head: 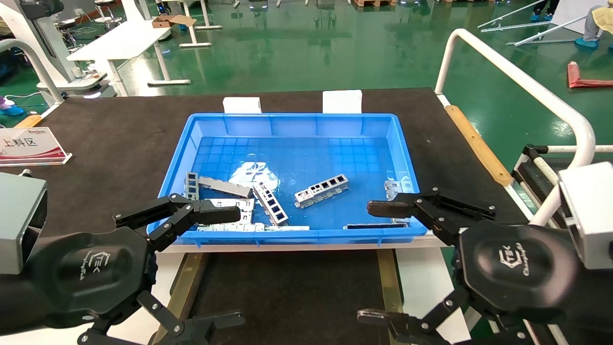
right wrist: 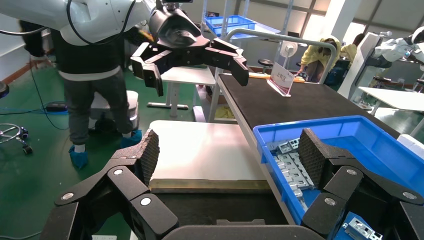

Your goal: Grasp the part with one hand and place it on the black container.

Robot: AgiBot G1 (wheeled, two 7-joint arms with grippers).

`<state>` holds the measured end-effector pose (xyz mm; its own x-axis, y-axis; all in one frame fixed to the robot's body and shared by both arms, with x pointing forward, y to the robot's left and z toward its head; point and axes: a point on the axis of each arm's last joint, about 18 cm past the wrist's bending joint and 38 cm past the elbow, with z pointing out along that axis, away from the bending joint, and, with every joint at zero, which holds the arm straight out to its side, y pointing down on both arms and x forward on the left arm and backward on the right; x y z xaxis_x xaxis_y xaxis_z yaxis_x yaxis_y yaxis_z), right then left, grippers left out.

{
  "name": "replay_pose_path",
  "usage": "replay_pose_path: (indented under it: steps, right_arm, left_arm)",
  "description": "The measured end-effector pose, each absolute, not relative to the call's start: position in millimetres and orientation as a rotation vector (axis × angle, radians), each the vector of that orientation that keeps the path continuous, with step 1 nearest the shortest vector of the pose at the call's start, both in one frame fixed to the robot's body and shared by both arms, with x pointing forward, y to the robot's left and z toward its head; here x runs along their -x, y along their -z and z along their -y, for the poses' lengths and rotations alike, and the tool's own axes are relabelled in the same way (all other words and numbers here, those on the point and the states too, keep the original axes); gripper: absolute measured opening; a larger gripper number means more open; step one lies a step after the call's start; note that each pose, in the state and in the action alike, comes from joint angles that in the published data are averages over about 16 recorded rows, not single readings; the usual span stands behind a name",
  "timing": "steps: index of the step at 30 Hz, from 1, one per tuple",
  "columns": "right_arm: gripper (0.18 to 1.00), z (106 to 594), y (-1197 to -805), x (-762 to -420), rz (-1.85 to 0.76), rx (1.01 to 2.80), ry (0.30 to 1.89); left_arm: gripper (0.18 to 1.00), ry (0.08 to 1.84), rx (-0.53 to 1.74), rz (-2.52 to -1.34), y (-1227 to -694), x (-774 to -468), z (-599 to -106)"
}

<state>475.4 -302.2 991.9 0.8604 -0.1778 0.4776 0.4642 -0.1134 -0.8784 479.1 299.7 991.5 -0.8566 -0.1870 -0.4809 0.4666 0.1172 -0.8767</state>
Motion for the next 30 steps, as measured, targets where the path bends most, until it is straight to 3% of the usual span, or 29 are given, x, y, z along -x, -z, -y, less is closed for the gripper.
replay_pose_path:
  steps: [13, 30]
  right_arm:
    - [1.001, 302.2, -991.9, -475.5, 0.23, 1.597, 0.552]
    - [1.001, 302.2, -991.9, -475.5, 0.23, 1.597, 0.552]
  left_arm:
    - [1.001, 1.696, -0.22, -1.929, -982.6, -509.2, -291.2]
    - [1.001, 1.608, -0.061, -1.925, -975.2, -592.9, -251.7]
